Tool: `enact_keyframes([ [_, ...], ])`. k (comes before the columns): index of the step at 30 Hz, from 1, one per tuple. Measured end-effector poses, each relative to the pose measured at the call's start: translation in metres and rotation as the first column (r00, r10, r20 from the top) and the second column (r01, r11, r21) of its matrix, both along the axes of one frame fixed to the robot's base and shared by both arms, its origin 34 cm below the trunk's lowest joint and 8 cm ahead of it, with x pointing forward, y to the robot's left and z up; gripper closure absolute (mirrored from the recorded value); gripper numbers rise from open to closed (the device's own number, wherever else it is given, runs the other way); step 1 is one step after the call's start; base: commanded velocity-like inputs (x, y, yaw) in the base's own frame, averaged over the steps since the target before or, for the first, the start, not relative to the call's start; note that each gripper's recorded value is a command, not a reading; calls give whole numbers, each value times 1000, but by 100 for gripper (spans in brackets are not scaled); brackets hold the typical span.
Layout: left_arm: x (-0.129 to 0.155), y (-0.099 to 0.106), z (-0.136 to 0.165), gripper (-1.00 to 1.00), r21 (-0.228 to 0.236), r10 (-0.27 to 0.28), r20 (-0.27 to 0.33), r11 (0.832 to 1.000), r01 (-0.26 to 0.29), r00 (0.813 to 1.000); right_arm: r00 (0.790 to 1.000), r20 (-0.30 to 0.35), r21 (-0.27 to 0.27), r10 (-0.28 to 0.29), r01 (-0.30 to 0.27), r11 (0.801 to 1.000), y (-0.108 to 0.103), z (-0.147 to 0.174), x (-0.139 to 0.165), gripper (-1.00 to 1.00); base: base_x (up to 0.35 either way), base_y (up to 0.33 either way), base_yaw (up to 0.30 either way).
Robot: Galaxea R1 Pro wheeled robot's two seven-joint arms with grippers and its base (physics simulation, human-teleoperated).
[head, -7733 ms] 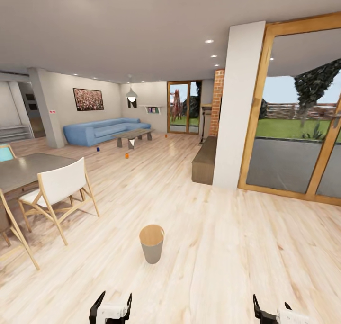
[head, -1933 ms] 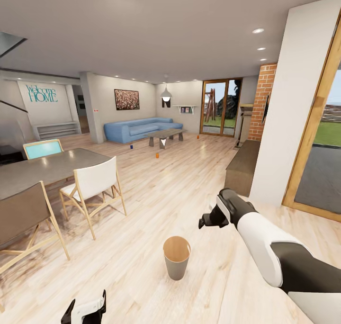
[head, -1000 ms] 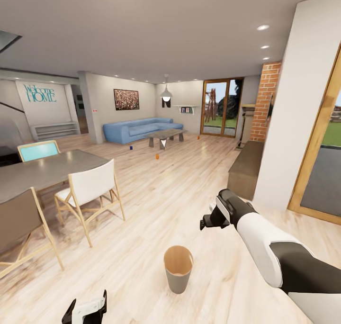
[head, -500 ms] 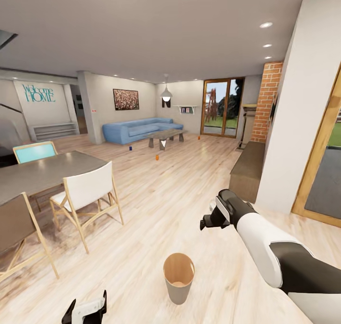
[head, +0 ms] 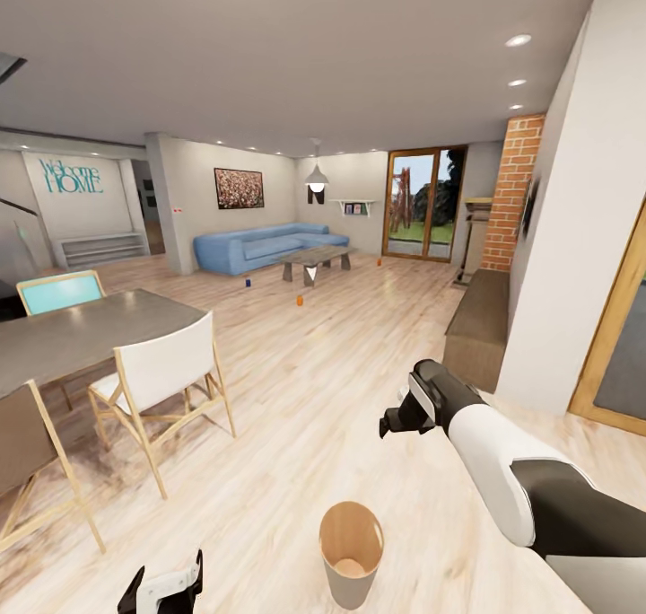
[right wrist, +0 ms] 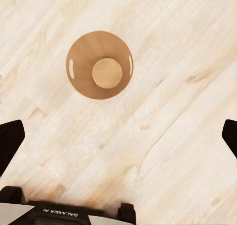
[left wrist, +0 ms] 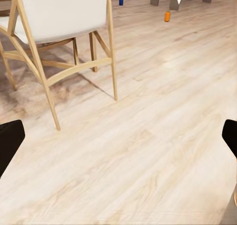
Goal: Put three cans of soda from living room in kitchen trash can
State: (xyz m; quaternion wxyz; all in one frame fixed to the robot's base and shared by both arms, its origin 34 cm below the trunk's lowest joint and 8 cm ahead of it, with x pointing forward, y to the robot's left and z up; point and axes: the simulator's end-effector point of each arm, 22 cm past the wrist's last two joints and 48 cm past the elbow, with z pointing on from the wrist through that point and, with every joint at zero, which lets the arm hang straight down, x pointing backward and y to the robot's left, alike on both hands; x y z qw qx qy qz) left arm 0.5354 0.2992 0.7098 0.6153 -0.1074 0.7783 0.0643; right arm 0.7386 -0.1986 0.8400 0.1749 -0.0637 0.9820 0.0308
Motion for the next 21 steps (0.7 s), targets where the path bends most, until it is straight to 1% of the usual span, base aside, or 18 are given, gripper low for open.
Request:
enact_keyframes([
  [4, -1, 1, 0, -100, -1, 3, -1, 1000, -3, 1000, 1000, -1, 0, 0, 0, 1000, 0, 0, 0, -100, 212, 88, 0],
  [13, -2, 0, -1, -100, -2, 2, -2, 1000, -2, 1000, 1000, 5, -5, -1, 1, 1000, -2, 1, 1, -100, 80, 20, 0],
  [21, -1, 0, -1, -100, -2, -1, -3, 1000, 1, 1000, 1000, 6, -6, -1, 1, 1000, -2, 1, 1, -100, 251, 2, 0],
])
